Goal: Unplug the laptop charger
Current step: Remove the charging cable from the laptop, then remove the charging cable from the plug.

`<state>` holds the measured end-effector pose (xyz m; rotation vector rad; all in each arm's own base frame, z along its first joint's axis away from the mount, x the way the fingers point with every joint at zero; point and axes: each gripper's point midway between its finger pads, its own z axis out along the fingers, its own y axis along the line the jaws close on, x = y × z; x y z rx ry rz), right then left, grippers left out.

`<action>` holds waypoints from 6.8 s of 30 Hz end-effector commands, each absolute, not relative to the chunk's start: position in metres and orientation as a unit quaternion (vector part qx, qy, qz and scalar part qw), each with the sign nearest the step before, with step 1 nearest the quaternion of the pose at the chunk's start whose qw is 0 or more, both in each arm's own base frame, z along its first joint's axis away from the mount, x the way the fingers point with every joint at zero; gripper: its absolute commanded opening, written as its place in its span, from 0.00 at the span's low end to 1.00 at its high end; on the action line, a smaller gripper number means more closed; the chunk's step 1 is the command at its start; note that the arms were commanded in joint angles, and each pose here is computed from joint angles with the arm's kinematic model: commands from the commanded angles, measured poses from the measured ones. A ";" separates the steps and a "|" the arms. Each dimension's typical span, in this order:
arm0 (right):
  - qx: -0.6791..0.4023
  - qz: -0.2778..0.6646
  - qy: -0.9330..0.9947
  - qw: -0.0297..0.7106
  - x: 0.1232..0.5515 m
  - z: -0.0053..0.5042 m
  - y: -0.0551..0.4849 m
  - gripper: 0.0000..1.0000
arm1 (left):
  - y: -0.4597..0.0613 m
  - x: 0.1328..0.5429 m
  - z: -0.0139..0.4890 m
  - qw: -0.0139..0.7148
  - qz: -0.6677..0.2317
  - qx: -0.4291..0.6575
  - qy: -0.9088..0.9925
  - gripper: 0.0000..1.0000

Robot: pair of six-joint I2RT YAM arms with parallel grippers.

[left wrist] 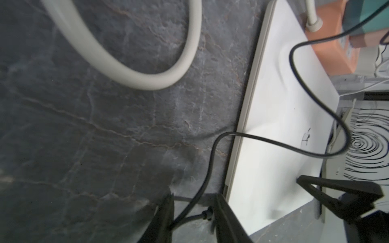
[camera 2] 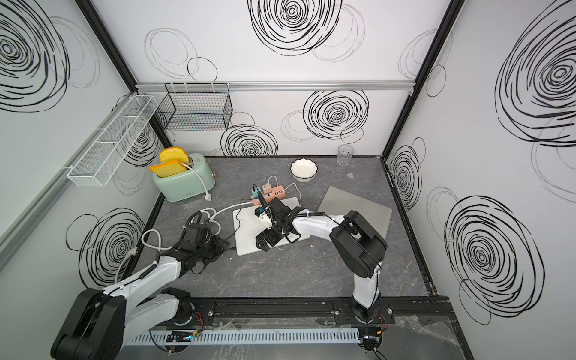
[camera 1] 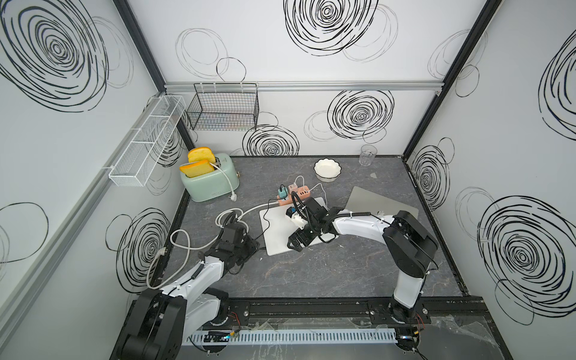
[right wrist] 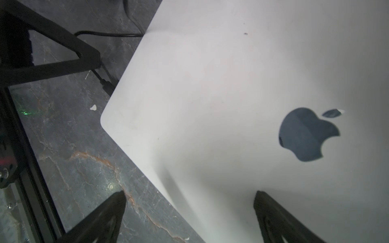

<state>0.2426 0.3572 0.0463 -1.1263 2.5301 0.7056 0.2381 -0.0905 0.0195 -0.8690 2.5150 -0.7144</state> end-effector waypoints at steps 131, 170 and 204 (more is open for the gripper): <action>-0.233 0.383 0.872 0.195 0.441 0.137 0.424 0.27 | -0.142 0.482 0.079 0.253 -0.343 -0.189 0.885 0.62; -0.226 0.387 0.876 0.180 0.439 0.136 0.419 0.00 | -0.165 0.476 0.095 0.262 -0.383 -0.156 0.872 0.63; -0.218 0.417 0.862 0.189 0.444 0.180 0.427 0.00 | -0.168 0.465 0.043 0.217 -0.343 -0.160 0.900 0.63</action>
